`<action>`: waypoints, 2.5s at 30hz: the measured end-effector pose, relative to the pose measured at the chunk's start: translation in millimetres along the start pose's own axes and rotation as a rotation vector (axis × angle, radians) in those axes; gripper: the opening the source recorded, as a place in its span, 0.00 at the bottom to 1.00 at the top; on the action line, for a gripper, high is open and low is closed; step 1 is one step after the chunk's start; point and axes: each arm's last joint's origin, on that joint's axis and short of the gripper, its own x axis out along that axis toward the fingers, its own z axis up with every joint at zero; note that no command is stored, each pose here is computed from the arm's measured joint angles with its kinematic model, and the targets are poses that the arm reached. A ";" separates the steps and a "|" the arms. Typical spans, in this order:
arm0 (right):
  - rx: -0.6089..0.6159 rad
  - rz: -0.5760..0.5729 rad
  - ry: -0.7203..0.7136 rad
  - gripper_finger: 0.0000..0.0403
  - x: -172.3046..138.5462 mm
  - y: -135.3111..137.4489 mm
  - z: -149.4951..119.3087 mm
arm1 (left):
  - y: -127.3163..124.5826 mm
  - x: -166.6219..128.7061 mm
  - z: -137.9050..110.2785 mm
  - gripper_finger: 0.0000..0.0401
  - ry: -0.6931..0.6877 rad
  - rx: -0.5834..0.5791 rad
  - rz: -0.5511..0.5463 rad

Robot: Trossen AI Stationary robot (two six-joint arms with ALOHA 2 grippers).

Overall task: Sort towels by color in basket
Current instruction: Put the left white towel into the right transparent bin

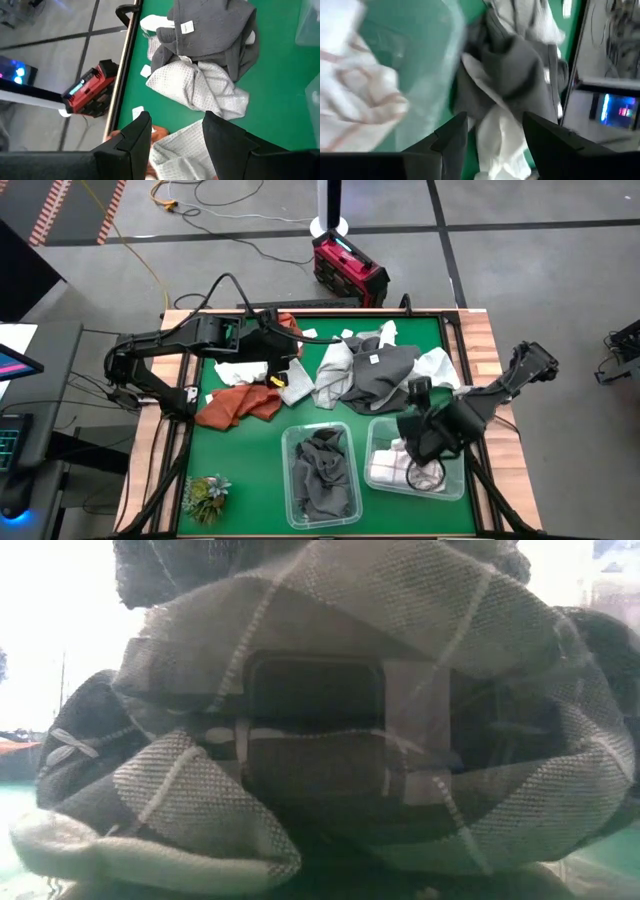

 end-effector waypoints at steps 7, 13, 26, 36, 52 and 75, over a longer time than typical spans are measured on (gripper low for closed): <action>0.191 -0.034 -0.013 0.56 14.2 -41.0 -19.9 | -25.8 23.9 -3.2 0.42 -0.054 0.011 -0.142; 0.369 -0.046 -0.062 0.56 23.0 -66.7 -52.0 | -54.2 48.7 -16.4 0.42 -0.074 0.089 -0.167; 0.523 -0.075 -0.212 0.56 42.4 -86.2 -58.8 | -99.8 46.4 -2.5 0.42 -0.409 0.146 -0.206; 0.490 -0.142 -0.416 0.56 57.1 -83.0 -35.3 | -99.3 48.1 -24.3 0.42 -0.171 0.041 -0.083; 0.666 -0.349 -0.475 0.56 56.4 -82.1 -47.7 | -35.5 54.1 -89.6 0.42 0.471 -0.244 0.053; 0.671 -0.300 -0.633 0.56 22.9 -76.1 -73.6 | -26.0 135.8 -186.1 0.42 0.651 -0.328 -0.015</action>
